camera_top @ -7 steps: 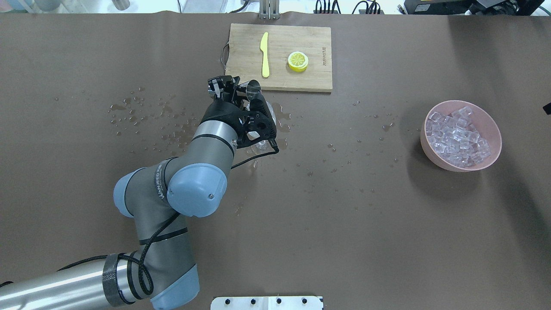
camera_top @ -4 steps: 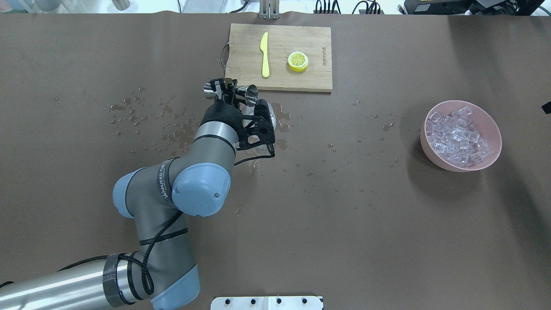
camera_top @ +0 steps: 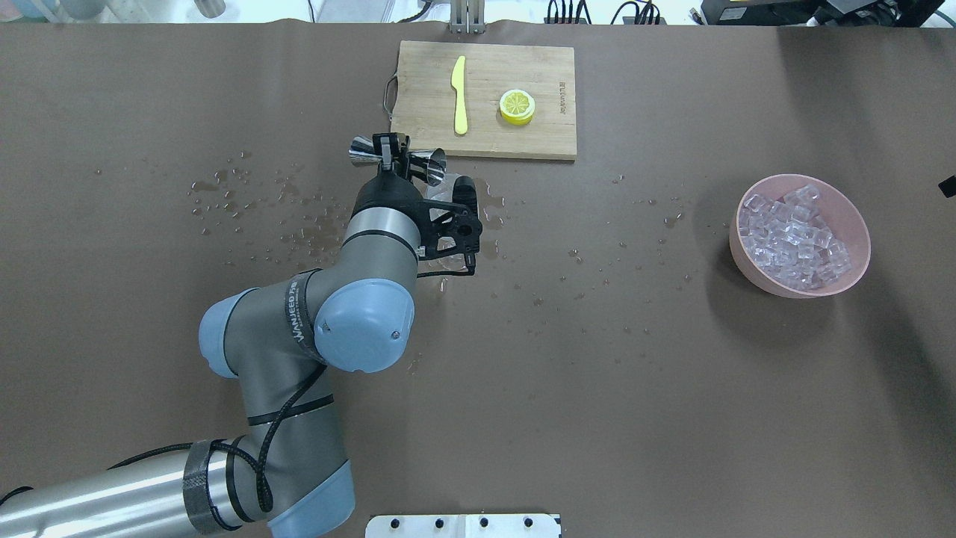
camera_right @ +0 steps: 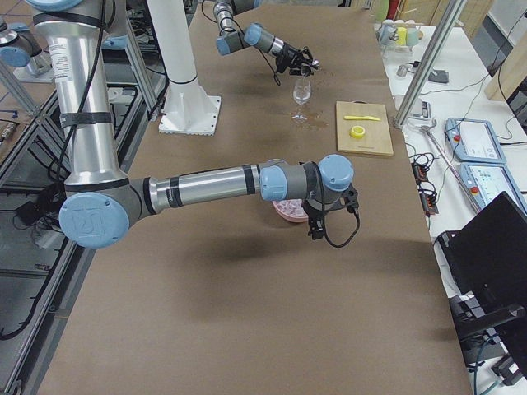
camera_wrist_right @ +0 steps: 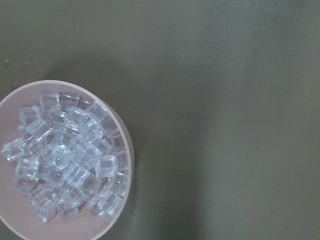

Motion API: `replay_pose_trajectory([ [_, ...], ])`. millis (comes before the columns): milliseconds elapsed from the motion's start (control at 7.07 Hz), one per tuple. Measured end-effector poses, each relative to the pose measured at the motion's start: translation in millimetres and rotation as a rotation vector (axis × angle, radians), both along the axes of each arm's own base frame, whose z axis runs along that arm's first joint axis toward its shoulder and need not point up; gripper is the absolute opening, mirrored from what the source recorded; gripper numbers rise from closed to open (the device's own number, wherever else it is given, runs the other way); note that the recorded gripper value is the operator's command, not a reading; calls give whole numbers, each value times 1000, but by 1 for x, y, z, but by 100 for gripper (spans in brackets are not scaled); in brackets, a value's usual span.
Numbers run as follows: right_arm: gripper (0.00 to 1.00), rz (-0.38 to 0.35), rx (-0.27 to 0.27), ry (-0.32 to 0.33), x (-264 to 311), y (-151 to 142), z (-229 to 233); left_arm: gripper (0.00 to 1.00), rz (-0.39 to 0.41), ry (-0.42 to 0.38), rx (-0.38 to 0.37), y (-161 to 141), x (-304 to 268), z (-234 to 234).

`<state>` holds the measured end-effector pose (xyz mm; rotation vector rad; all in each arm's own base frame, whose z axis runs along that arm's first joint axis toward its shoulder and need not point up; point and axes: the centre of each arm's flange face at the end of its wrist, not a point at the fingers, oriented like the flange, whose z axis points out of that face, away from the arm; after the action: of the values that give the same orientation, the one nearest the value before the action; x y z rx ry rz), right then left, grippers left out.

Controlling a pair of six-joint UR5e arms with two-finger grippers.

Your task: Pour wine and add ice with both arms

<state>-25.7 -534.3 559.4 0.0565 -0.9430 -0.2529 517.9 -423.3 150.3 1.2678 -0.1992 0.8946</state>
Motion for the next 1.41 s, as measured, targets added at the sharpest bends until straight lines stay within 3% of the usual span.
replay_pose_trajectory([
  [707,100,-1,0,0,-1,0,0,0,53,-242,2,2,-5,-13],
  [990,100,-3,2,0,-2,0,-1,0,47,-227,-2,2,-5,-15],
  [1131,100,-3,5,-1,-2,-1,-2,0,19,-129,-6,1,-9,-18],
  [1273,100,-3,9,-1,-2,-3,-5,0,-27,49,-12,0,-17,-21],
  [1414,100,-3,13,-1,-2,-5,-7,0,-85,276,-30,-5,-30,-10],
])
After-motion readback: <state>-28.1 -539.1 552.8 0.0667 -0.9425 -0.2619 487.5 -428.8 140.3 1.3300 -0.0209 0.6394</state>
